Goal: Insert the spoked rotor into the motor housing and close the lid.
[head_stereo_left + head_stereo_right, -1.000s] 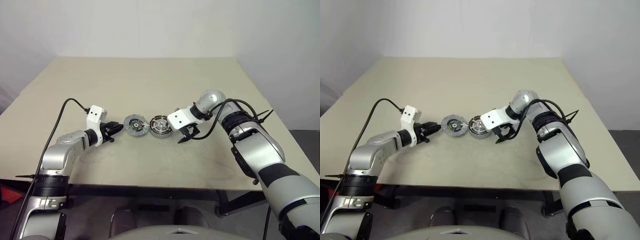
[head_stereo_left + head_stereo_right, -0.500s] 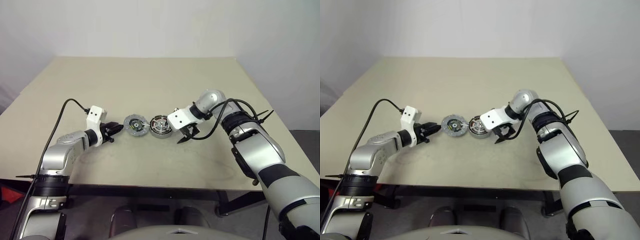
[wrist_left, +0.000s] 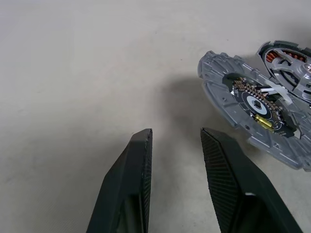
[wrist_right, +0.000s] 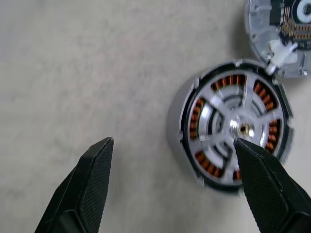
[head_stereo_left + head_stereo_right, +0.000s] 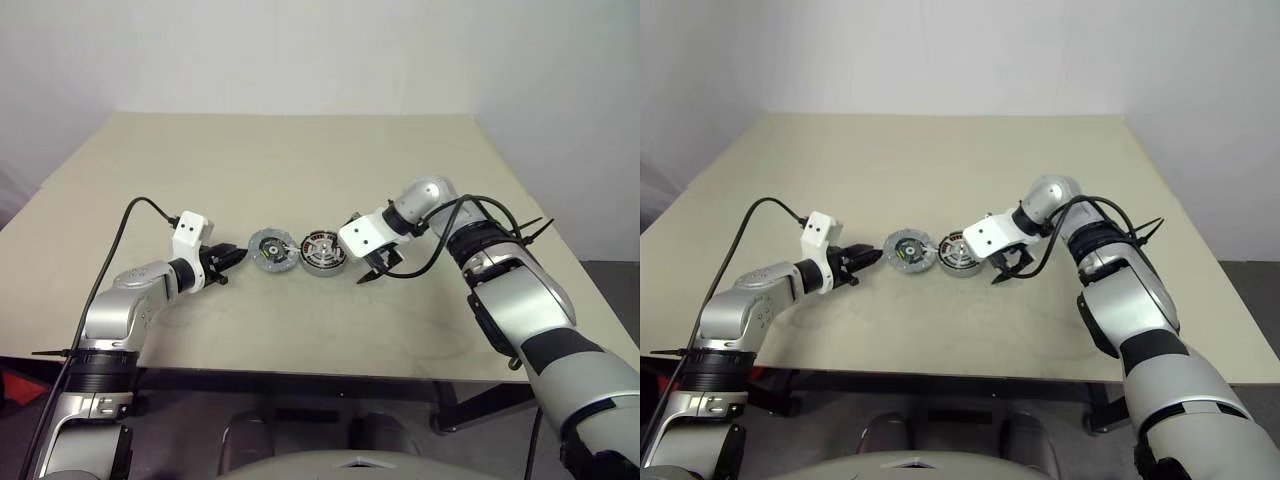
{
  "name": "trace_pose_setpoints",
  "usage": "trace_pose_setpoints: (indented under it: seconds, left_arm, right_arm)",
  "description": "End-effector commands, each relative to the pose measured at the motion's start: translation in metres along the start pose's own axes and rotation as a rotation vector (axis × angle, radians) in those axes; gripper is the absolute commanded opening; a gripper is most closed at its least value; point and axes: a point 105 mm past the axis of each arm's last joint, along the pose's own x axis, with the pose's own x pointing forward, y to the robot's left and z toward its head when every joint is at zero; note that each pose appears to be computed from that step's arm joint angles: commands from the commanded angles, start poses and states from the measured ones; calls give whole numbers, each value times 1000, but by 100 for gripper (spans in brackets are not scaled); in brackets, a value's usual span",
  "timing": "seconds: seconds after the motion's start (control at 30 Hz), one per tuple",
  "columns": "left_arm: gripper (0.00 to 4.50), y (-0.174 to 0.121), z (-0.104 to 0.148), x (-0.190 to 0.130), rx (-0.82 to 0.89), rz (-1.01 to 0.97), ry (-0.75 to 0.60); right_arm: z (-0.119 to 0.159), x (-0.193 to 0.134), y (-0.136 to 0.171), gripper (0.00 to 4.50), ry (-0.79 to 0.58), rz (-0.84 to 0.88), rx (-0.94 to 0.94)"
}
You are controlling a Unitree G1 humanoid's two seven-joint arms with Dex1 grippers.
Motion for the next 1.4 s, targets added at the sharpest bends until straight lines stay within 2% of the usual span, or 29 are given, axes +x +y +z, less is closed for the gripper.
trace_pose_setpoints:
  seconds: [0.03,0.23,0.47,0.67,0.8,0.9,1.03,1.1,1.27,1.4]
  left_arm:
    - [169,1,13,-1,27,4,-45]
    - [169,1,12,-1,26,5,-44]
    - [169,1,12,-1,28,5,-42]
    - [169,0,11,-1,27,4,-42]
    - [169,-1,10,0,23,4,-42]
    - [169,-2,9,0,20,4,-40]
    - [169,-3,8,-1,20,4,-37]
    - [169,-2,8,-1,21,4,-37]
    - [169,-3,8,-1,23,3,-35]
    - [169,-4,7,0,21,1,-35]
  right_arm:
    - [5,-17,-18,448,76,-61,-95]
    - [6,-17,-27,448,107,-108,-122]
    - [23,-17,-40,448,-30,-160,-21]
    - [55,-25,-79,448,-344,-346,289]
    - [69,-41,-116,448,-645,-500,727]
    - [60,-39,-126,448,-746,-592,965]
    - [32,-27,-123,448,-766,-747,1167]
    - [14,-25,-119,448,-729,-886,1172]
    - [-13,-22,-104,448,-626,-1075,1119]
    - [-21,-39,-97,448,-714,-1178,1088]
